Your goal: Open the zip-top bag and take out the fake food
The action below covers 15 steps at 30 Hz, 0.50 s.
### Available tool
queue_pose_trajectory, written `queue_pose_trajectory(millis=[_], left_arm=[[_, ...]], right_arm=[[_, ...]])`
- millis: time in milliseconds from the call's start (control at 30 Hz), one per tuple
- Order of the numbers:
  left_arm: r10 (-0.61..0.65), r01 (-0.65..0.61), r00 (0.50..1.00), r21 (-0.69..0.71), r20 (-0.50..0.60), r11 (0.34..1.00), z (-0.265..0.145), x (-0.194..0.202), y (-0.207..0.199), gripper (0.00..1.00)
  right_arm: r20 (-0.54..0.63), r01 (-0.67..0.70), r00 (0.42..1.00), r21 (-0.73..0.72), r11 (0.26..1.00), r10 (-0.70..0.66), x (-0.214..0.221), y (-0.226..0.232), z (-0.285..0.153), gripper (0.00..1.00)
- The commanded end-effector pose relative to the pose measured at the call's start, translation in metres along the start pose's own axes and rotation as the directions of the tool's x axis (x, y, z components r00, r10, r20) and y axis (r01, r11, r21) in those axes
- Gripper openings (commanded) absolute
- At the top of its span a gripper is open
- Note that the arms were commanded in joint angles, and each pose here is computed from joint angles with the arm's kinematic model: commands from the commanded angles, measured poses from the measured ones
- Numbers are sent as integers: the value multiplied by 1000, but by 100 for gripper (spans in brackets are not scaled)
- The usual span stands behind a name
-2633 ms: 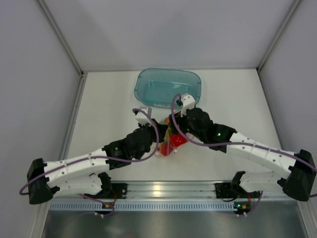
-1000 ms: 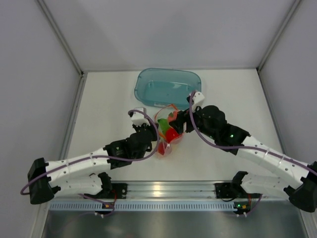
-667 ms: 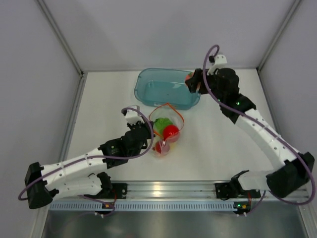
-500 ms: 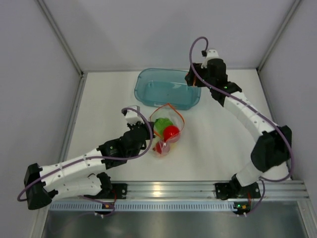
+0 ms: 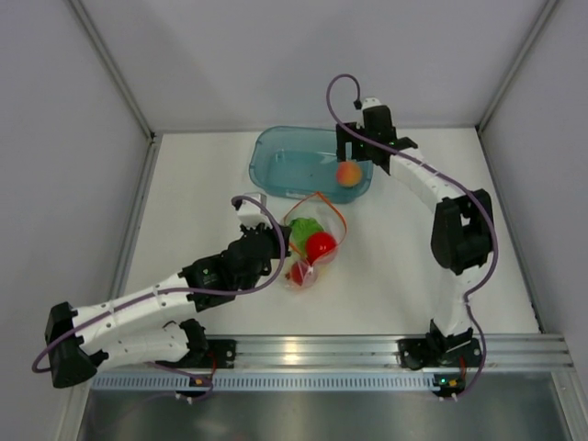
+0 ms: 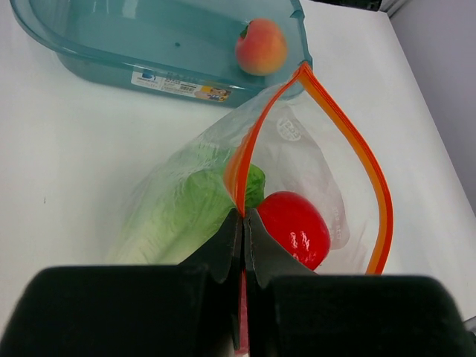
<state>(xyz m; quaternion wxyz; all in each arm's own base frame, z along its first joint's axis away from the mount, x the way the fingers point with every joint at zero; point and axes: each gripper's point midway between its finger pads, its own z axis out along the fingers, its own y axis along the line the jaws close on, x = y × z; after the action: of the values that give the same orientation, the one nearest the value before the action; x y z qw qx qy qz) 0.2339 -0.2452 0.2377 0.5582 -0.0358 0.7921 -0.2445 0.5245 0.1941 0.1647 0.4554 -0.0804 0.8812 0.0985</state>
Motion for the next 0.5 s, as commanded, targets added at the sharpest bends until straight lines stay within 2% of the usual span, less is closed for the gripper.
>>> queue_pose_trajectory(millis=[0,67,100,133,233,367,467], left_arm=[[-21,20,999,43,28,999,-1,-21,-18,0],[-27,26,999,45,27,999,0,-21,-19,0],[-28,27,999,43,29,999,0,-22,-20,0],[-34,32,999,42,33,999,0,-24,-20,0],[-40,39,998,40,42,998,-1,-28,-21,0],[-50,48,998,42,48,998,0,-31,-24,0],[-71,69,997,51,40,996,1,-30,-27,0]], right_arm=[[178,16,984,-34,999,-10,-76,8,-62,99],[176,4,984,-63,998,8,-76,15,-94,96],[171,-2,985,-73,997,15,-73,17,-106,92],[164,-5,986,-96,995,21,-69,23,-120,83],[139,-7,990,-215,977,38,-42,51,-173,74],[105,51,994,-352,935,-14,9,100,-240,69],[83,94,994,-400,912,-66,45,136,-266,66]])
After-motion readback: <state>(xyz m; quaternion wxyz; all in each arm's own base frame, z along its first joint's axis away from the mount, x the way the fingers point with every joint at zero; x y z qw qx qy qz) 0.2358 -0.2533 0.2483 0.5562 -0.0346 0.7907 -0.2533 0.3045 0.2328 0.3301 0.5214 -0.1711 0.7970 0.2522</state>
